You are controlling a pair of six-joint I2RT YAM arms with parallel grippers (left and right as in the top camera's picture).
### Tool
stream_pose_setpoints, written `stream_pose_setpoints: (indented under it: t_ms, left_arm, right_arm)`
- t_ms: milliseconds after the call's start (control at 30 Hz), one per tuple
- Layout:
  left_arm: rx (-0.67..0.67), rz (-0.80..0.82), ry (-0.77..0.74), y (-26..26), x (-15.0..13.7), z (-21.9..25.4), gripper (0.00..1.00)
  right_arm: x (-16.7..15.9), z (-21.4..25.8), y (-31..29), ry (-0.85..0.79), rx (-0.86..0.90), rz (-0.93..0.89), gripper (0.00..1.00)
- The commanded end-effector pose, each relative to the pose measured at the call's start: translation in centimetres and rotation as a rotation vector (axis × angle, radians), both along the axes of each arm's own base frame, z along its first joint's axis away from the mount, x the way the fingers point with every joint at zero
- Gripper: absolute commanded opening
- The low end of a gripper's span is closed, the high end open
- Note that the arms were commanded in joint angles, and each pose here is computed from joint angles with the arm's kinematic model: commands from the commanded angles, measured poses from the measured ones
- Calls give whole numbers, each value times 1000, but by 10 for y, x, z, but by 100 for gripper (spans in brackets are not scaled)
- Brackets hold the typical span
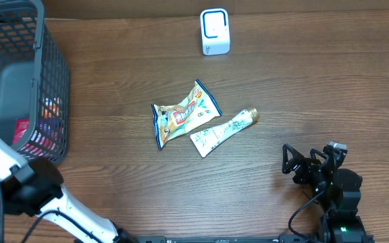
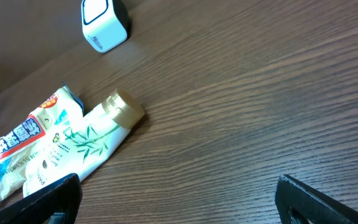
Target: Scan the item barcode
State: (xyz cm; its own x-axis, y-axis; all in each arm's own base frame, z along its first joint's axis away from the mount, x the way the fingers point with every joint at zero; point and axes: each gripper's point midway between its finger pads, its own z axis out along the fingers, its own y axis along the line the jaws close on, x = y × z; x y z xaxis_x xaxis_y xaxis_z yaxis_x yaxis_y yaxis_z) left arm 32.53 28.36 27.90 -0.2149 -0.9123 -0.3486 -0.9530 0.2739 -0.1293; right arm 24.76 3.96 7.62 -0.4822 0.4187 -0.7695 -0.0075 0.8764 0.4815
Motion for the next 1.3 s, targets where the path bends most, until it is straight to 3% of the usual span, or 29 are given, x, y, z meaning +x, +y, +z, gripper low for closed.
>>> stream_pose_setpoints:
  t_ms: [0,233,467,633,667,767,867,1033,1267]
  left_arm:
    - [-40,141,72,15,-1,-36,100]
    - [-120,1,236,22,12,-103,100]
    - [-194,150,342,23,4,-157,100]
    - [-198,158,401,22,-2,-184,97]
    - [-205,158,411,21,-4,-189,94]
    - [-219,158,430,18,-6,-203,70]
    - [-234,157,448,16,-10,-217,62]
    - [-261,178,482,8,-18,-235,6]
    - [-273,183,438,10,-13,-207,4]
  right_arm:
    - [-1,-4,1,6,1,5,100]
    - [-1,-4,1,6,1,5,100]
    - [-1,-4,1,6,1,5,100]
    - [-1,-4,1,6,1,5,100]
    - [-1,-4,1,6,1,5,100]
    - [-1,-4,1,6,1,5,100]
    - [-2,-5,1,12,1,5,100]
    - [-2,-7,1,19,1,5,100]
    - [-2,-7,1,20,1,5,100]
